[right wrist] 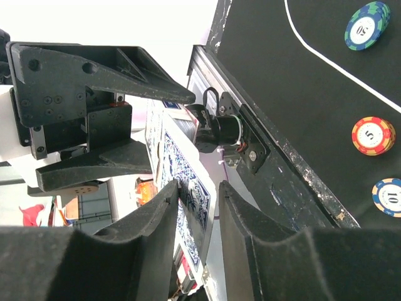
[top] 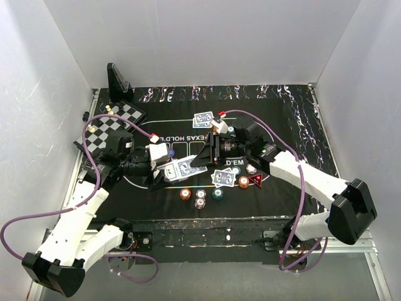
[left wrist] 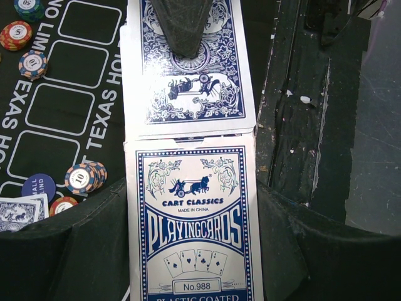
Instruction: Distribute texas hold em gaming equipment
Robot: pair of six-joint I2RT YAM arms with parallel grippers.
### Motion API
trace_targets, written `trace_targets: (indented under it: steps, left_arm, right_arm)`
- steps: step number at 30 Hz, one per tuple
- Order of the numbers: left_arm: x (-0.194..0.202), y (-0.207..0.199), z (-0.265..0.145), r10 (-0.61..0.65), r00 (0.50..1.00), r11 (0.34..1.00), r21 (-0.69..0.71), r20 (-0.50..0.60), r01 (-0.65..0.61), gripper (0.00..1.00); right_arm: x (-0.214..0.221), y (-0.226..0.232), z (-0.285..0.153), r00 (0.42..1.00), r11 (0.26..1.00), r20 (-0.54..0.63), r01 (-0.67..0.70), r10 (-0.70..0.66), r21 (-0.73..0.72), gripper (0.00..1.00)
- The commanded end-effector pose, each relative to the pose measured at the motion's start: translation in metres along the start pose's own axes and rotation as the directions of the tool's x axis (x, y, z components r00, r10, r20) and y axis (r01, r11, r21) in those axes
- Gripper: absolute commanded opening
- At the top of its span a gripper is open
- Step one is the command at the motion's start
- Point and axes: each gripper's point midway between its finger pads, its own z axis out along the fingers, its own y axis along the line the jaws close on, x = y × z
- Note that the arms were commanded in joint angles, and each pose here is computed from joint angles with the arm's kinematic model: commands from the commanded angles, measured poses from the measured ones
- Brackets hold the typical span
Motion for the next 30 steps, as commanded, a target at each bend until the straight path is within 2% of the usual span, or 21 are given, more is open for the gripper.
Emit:
trace_targets:
  steps: [1,6,17,23,30]
  left_arm:
    - [-0.020,-0.001,-0.007,0.051,0.997,0.999,-0.015,0.049,-0.050,0.00]
    - [-0.021,-0.001,-0.007,0.047,0.998,0.999,-0.015,0.050,-0.047,0.00]
    - [-0.022,-0.001,-0.006,0.038,0.998,0.999,-0.011,0.059,-0.037,0.00]
    - [-0.029,-0.004,-0.005,0.020,0.995,1.000,0.002,0.099,-0.021,0.00]
    - [-0.028,-0.006,-0.002,-0.004,0.992,1.000,0.007,0.123,0.003,0.00]
  right_arm:
    - [0.005,0.002,-0.008,1.000,1.000,0.018,0.024,-0.025,0.003,0.37]
    - [0.008,-0.005,-0.015,0.999,0.999,0.030,0.023,-0.024,0.030,0.32]
    - [0.002,-0.003,-0.038,0.997,0.999,0.077,0.028,-0.031,0.036,0.29]
    - [0.001,0.006,-0.038,0.997,0.999,0.059,0.040,-0.040,0.011,0.36]
    - [-0.002,0.015,-0.036,0.998,0.999,0.053,0.046,-0.045,-0.011,0.38]
